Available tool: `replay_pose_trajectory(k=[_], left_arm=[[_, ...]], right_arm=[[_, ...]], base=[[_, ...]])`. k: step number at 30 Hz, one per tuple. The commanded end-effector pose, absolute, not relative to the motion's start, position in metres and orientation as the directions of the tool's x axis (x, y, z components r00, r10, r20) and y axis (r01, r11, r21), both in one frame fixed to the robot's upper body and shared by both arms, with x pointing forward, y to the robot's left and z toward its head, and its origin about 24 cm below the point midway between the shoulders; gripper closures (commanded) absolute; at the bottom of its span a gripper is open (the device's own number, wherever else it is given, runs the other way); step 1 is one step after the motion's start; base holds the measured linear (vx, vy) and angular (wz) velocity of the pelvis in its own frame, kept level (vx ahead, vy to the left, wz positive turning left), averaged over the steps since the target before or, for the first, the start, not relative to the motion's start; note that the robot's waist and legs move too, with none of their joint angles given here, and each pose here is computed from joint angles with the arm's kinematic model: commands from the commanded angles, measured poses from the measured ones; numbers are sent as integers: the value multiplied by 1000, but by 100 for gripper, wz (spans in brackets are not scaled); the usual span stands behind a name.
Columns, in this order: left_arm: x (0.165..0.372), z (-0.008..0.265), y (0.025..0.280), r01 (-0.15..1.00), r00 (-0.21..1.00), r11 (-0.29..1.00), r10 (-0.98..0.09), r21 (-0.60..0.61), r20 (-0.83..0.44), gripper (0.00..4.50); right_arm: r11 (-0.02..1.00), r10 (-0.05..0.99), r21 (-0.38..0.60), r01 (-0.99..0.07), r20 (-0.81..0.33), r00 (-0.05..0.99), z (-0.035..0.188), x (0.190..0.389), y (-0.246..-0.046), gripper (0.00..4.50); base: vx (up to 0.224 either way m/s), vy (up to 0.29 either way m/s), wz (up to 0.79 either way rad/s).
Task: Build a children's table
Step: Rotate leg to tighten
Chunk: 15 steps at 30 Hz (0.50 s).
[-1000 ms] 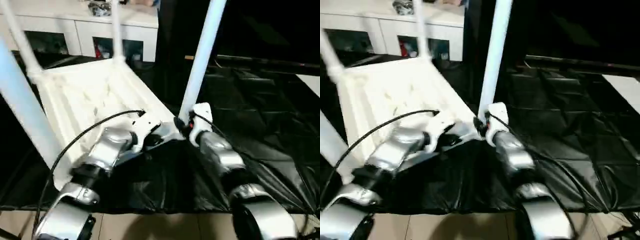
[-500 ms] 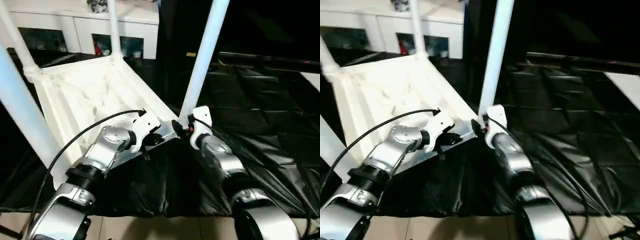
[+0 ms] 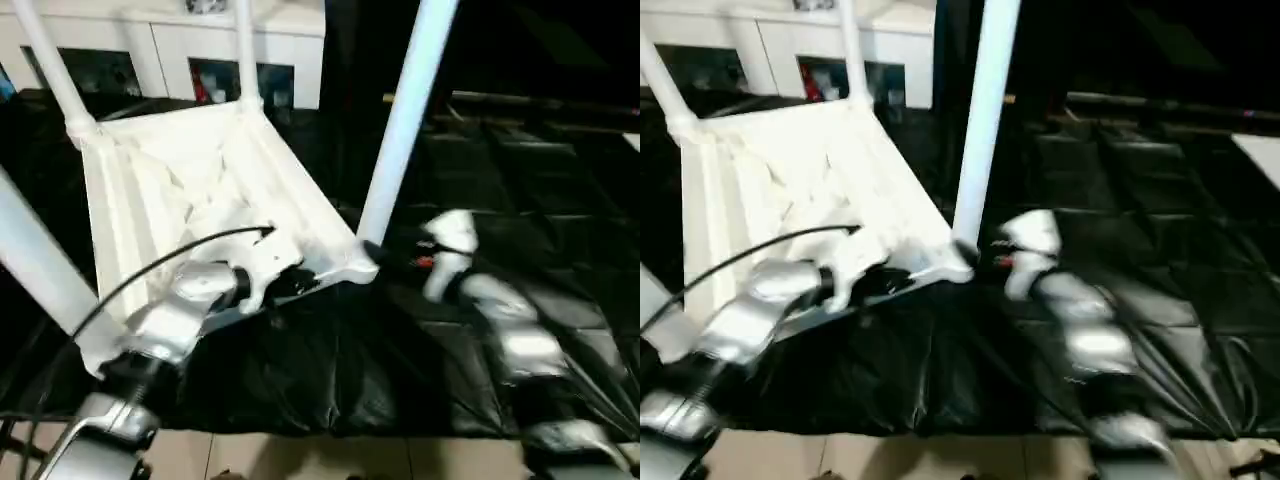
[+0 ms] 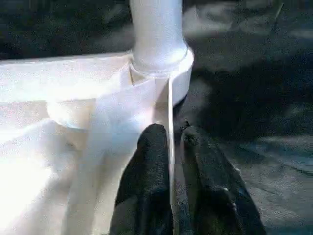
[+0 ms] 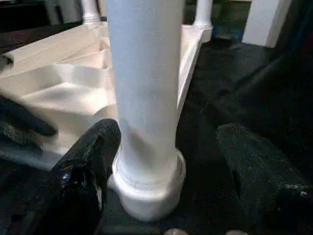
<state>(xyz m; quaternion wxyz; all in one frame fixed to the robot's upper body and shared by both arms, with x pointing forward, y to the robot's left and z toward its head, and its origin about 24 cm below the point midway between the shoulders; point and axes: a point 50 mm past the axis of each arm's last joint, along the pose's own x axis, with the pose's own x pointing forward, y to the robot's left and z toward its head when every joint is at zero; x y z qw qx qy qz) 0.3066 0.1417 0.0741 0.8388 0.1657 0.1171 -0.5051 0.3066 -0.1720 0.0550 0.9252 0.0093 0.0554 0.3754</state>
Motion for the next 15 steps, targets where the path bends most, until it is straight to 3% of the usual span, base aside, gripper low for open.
replay_pose_trajectory(k=[1,6,9,12,15], left_arm=[[300,88,143,892,451,429,-841,141,-298,359],[282,100,146,867,499,487,-846,110,-189,319],[267,94,144,863,504,502,-844,62,-183,313],[239,77,148,847,515,531,-831,-22,-210,283],[226,69,157,835,523,548,-819,-47,-237,261]], right_arm=[[698,715,68,-713,-103,691,57,302,-178,88],[678,734,78,-731,-129,667,54,295,-179,88],[647,761,89,-757,-139,634,52,292,-169,88],[589,807,115,-800,-149,572,47,292,-147,88],[561,826,129,-818,-154,543,45,294,-137,88]], base=[[0,0,0],[0,0,0],[0,0,0],[0,0,0],[0,0,0]])
